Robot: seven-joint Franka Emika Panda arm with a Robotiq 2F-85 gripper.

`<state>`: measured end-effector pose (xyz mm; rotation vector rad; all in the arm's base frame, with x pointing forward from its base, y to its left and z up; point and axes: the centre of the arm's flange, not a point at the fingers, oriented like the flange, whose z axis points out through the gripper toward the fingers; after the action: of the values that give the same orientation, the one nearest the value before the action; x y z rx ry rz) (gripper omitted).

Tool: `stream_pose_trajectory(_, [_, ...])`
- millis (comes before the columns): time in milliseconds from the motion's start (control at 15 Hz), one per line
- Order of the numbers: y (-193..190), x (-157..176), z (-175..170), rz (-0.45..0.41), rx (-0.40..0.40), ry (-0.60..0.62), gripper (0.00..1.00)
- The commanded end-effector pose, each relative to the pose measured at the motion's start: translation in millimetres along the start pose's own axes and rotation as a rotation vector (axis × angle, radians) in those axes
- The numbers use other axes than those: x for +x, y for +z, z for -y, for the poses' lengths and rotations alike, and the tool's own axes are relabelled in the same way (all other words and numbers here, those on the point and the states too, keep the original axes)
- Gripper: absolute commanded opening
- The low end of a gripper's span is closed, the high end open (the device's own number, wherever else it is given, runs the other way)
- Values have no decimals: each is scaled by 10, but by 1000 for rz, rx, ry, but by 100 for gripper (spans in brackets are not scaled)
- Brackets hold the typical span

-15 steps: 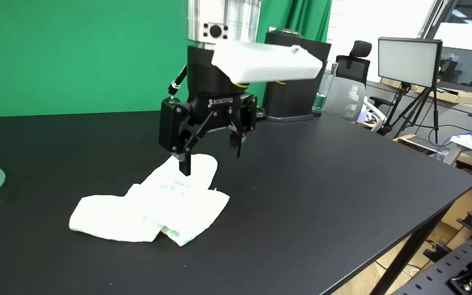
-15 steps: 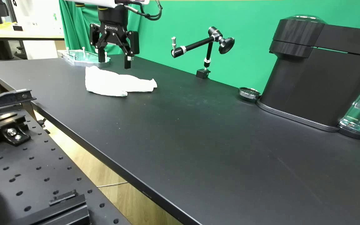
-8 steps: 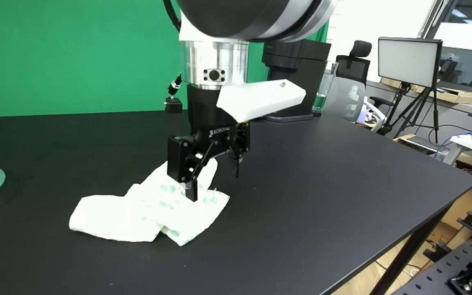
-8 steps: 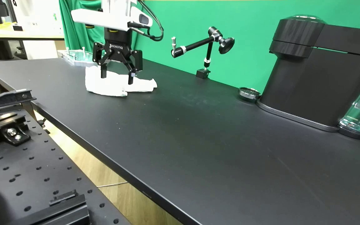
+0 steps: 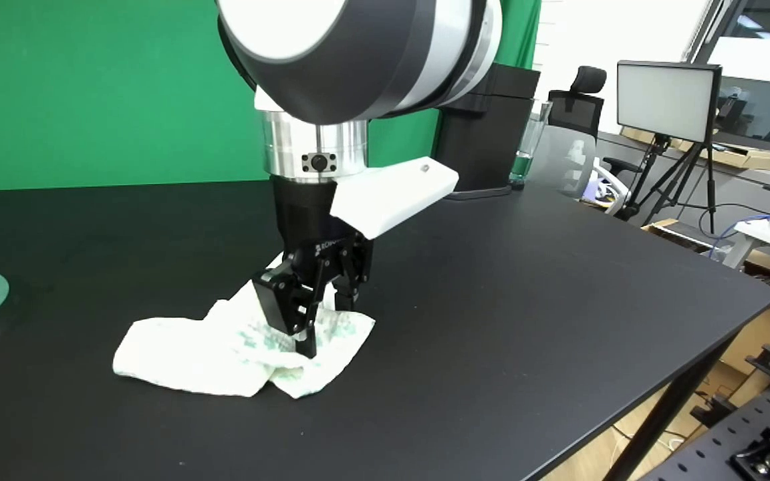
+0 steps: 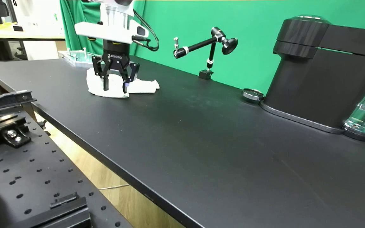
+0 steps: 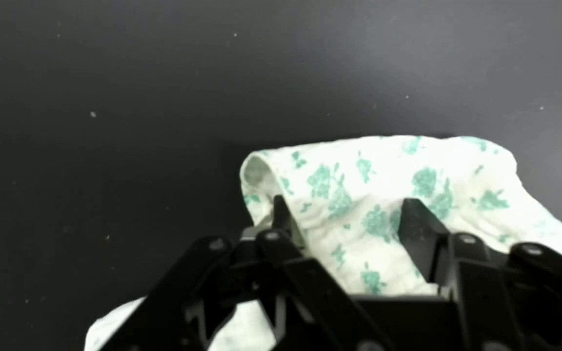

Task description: Hang the white cloth on the black tripod stand

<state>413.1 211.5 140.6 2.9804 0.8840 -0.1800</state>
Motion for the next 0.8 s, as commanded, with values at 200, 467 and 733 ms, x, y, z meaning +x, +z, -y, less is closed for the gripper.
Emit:
stream_pose_trajectory(200, [-103,174,-81,-33,-28,-28,11])
stream_pose_trajectory(467, [-277,318,-213,-51,-63,19,0])
stream_pose_trajectory(733, [-603,589,-399,-40,-96,122,0])
